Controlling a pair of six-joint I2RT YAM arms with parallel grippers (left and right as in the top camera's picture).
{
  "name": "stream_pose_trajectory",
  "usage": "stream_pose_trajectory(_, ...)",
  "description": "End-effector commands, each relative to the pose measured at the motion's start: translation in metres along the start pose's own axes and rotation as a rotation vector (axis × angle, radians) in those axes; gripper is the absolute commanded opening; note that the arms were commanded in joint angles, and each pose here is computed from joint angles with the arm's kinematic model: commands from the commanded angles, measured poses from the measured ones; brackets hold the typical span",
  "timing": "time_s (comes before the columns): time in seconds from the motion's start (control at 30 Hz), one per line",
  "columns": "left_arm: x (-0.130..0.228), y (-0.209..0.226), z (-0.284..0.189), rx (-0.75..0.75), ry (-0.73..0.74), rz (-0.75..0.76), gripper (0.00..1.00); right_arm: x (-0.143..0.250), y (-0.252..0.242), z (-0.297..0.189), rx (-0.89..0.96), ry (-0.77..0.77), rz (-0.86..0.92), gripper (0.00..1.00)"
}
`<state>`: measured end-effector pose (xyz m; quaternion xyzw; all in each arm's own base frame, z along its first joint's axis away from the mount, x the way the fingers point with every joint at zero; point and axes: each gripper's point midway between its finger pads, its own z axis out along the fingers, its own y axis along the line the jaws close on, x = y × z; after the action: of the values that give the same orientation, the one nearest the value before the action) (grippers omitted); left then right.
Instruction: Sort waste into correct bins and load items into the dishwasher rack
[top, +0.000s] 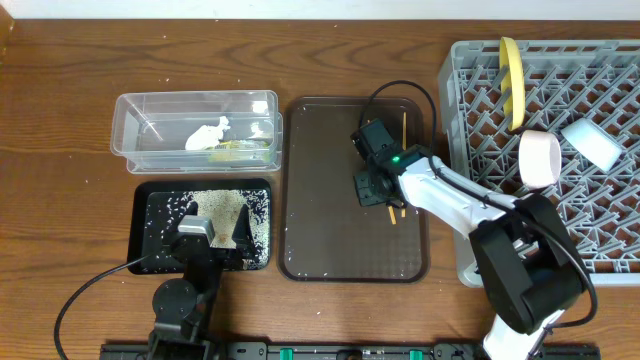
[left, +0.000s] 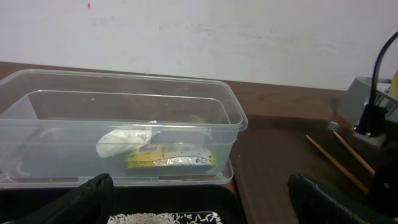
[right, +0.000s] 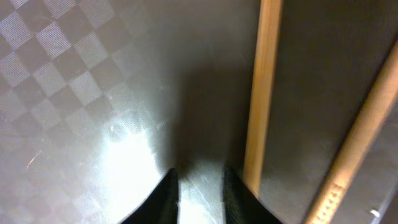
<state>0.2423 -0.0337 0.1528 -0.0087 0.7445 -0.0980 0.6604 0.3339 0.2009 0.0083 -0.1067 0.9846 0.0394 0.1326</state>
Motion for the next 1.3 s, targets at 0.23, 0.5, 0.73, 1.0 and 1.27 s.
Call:
stream_pose_trajectory(0.23,0.015,0.005,0.001,-0.017,0.040,0.003,0.91,-0.016,-0.022,-0.026,0.094,-0.100,-0.013,0.35)
stream_pose_trajectory(0.5,0.015,0.005,0.001,-0.017,0.040,0.002,0.92,0.016,-0.028,0.017,0.121,0.037,-0.004,0.20)
stream_pose_trajectory(0.73,0.015,0.005,0.001,-0.017,0.040,0.003,0.92,-0.004,-0.016,-0.016,0.044,-0.051,0.024,0.01)
stream_pose_trajectory(1.0,0.015,0.005,0.001,-0.017,0.040,0.003,0.92,-0.049,-0.069,-0.120,0.144,-0.353,0.199,0.01)
stream_pose_trajectory(1.27,0.015,0.005,0.001,-0.017,0.040,0.002,0.92,-0.042,-0.158,-0.144,0.336,-0.359,0.265,0.01)
